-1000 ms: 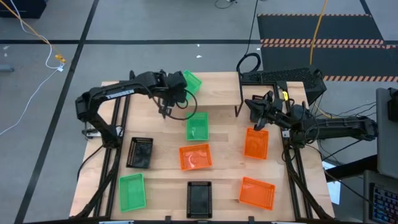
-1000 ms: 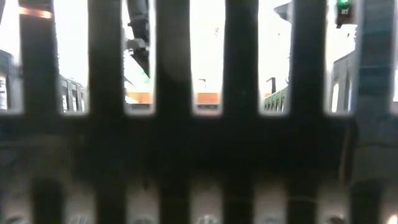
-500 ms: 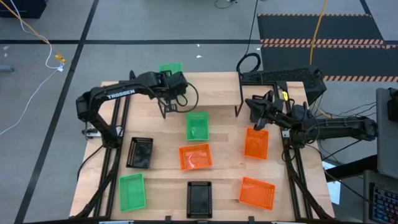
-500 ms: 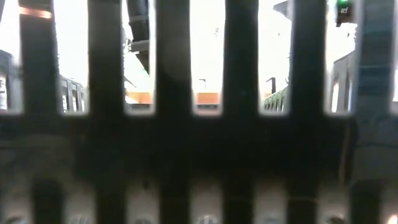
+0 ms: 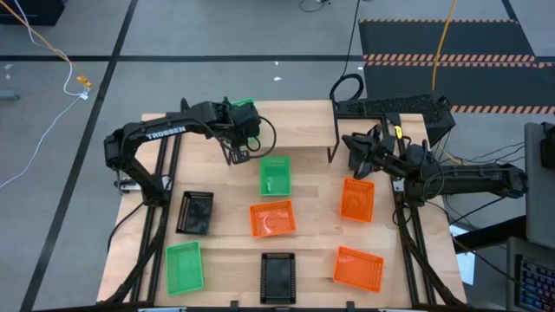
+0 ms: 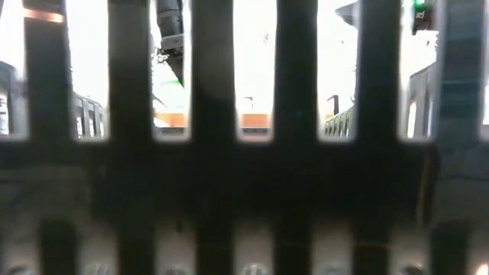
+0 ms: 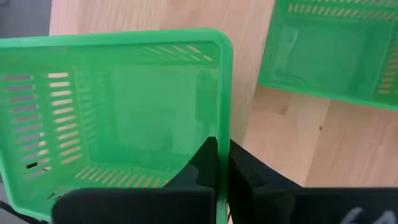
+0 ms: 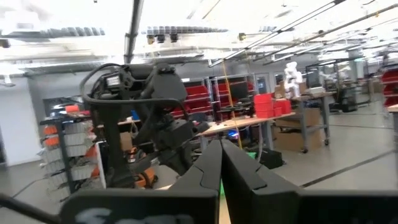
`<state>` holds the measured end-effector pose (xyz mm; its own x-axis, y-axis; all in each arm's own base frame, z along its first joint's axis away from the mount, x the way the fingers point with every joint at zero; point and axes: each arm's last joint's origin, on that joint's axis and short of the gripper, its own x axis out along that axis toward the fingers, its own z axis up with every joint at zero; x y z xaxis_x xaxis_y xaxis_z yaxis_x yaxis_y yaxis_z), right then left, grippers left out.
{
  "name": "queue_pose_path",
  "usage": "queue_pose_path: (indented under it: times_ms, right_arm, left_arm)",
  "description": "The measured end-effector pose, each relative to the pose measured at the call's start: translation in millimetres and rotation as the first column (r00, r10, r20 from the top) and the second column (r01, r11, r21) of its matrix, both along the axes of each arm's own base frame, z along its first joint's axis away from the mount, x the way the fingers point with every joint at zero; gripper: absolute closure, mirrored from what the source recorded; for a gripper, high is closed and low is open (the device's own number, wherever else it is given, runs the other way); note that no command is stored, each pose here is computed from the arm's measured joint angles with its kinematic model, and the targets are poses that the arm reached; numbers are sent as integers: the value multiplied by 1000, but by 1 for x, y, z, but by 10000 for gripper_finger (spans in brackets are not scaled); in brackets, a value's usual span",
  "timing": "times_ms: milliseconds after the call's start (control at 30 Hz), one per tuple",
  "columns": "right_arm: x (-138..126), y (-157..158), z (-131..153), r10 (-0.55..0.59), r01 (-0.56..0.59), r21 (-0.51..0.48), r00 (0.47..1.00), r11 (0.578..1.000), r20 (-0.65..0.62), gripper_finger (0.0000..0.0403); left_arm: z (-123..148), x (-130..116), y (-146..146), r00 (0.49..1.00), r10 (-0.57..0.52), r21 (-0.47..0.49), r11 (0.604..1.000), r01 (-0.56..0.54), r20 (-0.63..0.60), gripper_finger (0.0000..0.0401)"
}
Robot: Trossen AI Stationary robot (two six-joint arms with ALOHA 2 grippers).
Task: Stack baskets on shelf by color
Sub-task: Put the top green bin on the shelf, then stack the top green bin on top of the green bin on the shelf
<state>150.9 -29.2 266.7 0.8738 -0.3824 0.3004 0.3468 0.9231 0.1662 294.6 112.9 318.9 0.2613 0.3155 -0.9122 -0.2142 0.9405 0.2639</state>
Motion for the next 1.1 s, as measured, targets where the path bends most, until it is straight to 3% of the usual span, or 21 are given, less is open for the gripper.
queue_pose_path:
  times_ms: [233,367,533,700,800,900,967,1100]
  right_arm:
    - [0,0,0,1,-1,4,1000,1000,1,403]
    - [0,0,0,4,-4,10,1000,1000,4,403]
    - [0,0,0,3,-3,10,1000,1000,7,403]
    - [0,0,1,3,-4,7,1000,1000,12,403]
    - [0,0,1,3,-4,6,1000,1000,13,403]
    - [0,0,1,5,-5,10,1000,1000,18,403]
    - [0,0,1,11,-11,16,1000,1000,22,403]
    - [0,1,2,58,-58,15,998,998,39,403]
  left_arm:
    - [-1,-2,0,995,-80,35,996,82,-66,294]
    - [-1,-2,0,996,-63,39,997,66,-64,255]
    - [6,-4,-10,995,-65,107,992,72,-72,226]
    - [23,-8,-35,984,-167,209,962,176,-61,206]
    - [35,-8,-53,974,-226,245,946,213,27,199]
    - [43,-2,-74,943,-287,191,948,254,167,198]
    - [44,4,-90,893,-369,98,929,356,255,201]
    - [11,30,-122,823,-472,51,874,483,317,215]
